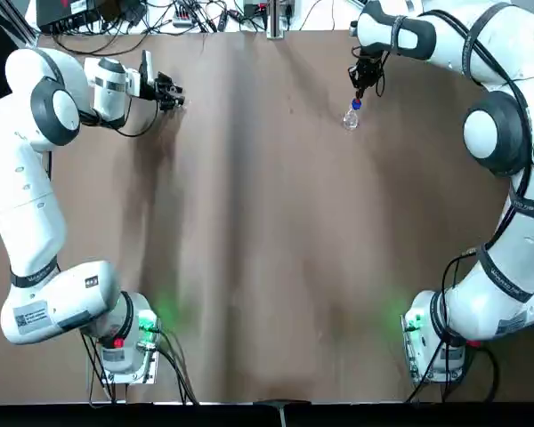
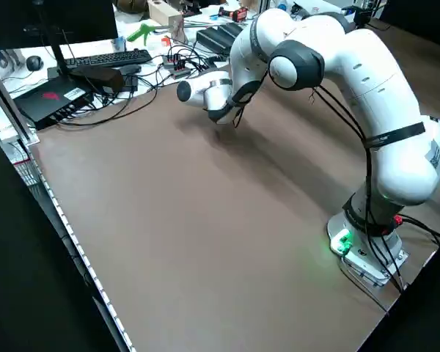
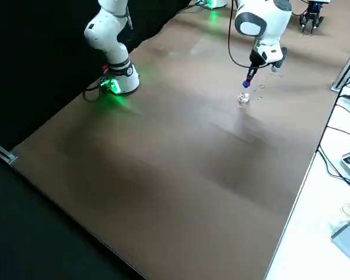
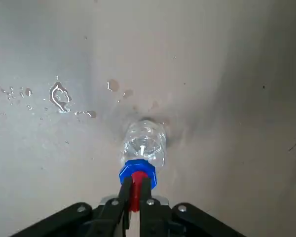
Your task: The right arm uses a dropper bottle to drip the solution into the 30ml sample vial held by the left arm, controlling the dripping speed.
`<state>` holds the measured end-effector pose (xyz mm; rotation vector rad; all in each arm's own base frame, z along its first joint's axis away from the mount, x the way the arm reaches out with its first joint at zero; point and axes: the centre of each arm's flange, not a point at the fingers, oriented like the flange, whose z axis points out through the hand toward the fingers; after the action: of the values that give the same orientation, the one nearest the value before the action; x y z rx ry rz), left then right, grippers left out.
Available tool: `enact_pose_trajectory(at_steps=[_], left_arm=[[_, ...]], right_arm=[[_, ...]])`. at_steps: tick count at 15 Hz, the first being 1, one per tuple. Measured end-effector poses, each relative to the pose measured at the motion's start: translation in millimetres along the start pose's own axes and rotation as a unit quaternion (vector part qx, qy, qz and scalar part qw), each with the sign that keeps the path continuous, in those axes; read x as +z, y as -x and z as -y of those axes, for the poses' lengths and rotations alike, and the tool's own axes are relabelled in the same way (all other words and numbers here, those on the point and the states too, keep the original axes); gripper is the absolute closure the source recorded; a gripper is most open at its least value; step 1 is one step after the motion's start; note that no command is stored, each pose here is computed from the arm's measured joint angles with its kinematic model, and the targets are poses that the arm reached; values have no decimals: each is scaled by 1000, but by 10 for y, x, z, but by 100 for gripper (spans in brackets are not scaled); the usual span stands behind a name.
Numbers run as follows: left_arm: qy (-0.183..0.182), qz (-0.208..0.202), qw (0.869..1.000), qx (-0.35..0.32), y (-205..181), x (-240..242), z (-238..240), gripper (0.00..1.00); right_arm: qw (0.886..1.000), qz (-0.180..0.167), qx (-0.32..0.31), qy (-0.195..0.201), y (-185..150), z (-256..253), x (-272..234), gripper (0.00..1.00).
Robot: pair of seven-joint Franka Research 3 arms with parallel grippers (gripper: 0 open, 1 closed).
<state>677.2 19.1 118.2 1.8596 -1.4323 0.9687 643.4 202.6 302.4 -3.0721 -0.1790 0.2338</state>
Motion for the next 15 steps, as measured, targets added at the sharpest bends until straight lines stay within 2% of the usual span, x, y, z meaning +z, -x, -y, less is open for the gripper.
enact_pose_trajectory(at_steps=[3,11,12,15], left_arm=[[0,0,1000,0,5,3,-5,57],[-1,1,1000,-1,17,-13,-1,60],[-1,1,1000,-1,18,-13,-1,64],[-1,1,1000,-1,18,-14,-1,67]], right_arm=[[1000,0,0,0,0,0,0,89],[1000,0,0,0,1,5,-1,87],[1000,0,0,0,1,5,-1,87],[1000,0,0,0,1,4,-1,87]])
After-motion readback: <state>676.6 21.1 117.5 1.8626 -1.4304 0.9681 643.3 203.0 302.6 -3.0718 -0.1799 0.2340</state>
